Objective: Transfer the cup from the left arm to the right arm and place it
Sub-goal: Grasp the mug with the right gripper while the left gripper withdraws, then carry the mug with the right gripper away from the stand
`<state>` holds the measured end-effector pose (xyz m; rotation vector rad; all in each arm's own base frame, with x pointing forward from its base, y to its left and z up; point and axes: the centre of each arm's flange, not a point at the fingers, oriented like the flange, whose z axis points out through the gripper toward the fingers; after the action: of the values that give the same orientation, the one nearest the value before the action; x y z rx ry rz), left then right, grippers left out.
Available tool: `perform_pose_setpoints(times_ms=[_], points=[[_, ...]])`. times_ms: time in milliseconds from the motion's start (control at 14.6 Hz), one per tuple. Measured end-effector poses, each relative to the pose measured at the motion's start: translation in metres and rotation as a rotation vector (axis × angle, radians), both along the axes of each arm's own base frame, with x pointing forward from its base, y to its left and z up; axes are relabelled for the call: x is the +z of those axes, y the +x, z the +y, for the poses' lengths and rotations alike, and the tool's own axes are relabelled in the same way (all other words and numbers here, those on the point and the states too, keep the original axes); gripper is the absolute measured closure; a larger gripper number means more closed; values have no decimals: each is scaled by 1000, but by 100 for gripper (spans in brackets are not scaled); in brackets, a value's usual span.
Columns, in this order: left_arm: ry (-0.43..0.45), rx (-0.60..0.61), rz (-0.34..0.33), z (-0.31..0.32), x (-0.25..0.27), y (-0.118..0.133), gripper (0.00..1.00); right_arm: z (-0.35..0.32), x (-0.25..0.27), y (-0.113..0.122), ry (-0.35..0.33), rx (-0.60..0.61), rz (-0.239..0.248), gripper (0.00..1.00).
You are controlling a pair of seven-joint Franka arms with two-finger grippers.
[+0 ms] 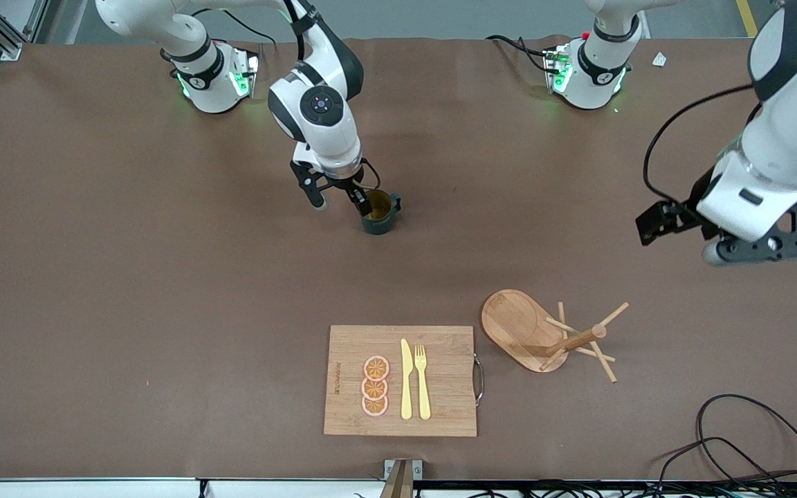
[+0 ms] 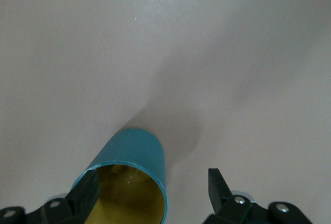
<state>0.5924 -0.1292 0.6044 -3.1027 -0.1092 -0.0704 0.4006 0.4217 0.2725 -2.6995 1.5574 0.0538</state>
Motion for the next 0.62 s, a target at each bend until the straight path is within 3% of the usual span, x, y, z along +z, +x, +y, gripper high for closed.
perform_pose_setpoints(times_ms=[275, 618], points=[[8, -89, 12, 13, 7, -19, 0, 18, -19, -19, -13, 34, 4, 19], [-14, -101, 23, 44, 10, -16, 0, 20, -23, -19, -16, 125, 1, 75]])
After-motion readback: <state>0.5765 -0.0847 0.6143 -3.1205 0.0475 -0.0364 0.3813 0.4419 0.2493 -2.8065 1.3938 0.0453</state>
